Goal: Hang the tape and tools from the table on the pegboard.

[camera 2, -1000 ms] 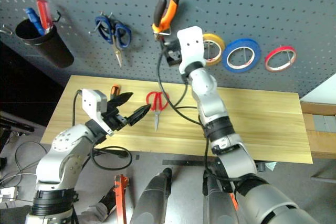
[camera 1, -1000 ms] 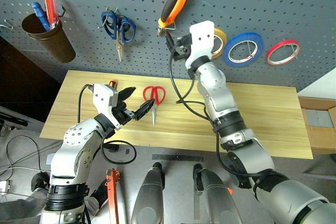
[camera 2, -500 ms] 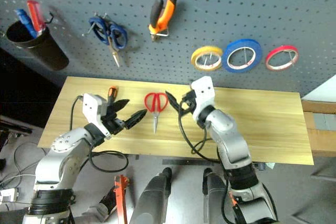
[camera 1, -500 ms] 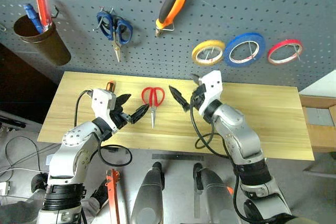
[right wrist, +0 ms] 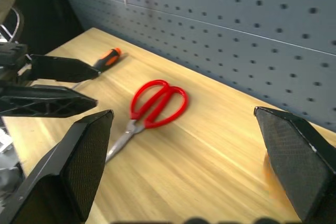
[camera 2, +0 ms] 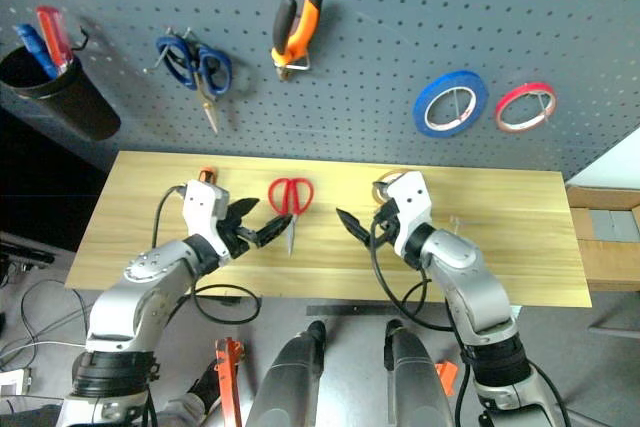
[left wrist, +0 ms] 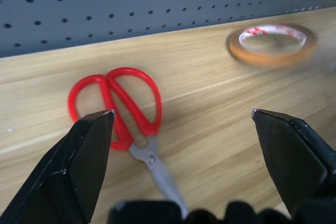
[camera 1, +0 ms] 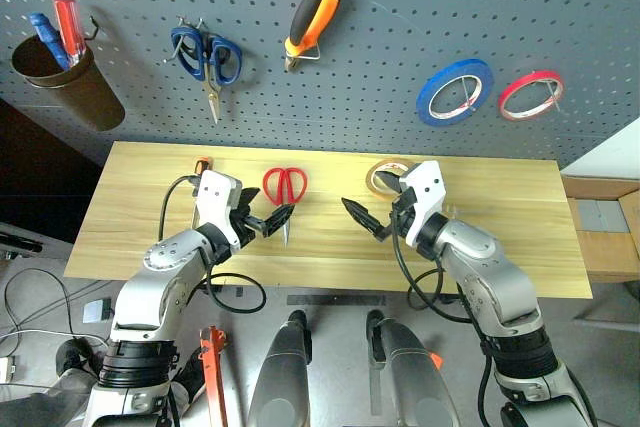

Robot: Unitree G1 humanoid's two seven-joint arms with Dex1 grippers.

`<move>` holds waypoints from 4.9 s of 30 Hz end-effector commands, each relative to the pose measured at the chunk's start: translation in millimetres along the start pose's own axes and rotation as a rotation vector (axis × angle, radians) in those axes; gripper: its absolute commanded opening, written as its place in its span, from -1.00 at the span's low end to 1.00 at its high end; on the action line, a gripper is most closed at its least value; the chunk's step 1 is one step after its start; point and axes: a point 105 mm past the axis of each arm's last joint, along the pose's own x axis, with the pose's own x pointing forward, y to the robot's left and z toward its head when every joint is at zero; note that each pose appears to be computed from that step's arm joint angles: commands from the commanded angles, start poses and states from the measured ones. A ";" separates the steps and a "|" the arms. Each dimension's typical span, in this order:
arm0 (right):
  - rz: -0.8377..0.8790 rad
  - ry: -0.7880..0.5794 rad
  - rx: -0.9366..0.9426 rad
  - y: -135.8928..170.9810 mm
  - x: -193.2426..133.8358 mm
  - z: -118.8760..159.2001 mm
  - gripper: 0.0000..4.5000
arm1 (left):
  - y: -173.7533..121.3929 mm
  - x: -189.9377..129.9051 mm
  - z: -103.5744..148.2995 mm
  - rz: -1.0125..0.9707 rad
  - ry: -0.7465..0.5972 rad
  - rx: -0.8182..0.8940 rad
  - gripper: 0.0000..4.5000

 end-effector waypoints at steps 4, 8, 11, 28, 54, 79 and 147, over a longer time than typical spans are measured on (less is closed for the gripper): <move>0.027 -0.022 -0.019 1.7 -7.8 5.0 0.99 | 1.9 -2.9 -7.3 0.036 0.064 0.015 1.00; 0.052 -0.005 -0.013 4.1 -10.2 1.8 0.99 | 12.4 -1.6 -13.0 0.113 0.081 0.009 1.00; 0.090 0.012 -0.010 7.4 -12.4 -0.5 0.99 | 11.4 0.9 -18.3 0.146 0.102 -0.010 1.00; 0.145 0.121 -0.029 8.2 -29.8 -22.3 0.99 | -8.1 37.4 -22.7 0.377 0.238 -0.015 1.00; 0.110 0.140 -0.009 10.2 -38.1 -25.0 1.00 | -7.2 74.9 -62.3 0.552 0.436 -0.107 0.84; 0.103 0.151 -0.008 7.4 -38.5 -27.5 1.00 | 6.6 39.5 -20.3 0.505 0.153 0.104 -0.89; 0.240 -0.364 -0.078 18.7 -24.2 129.9 1.00 | 33.1 -37.4 99.6 0.659 -0.559 0.540 -0.89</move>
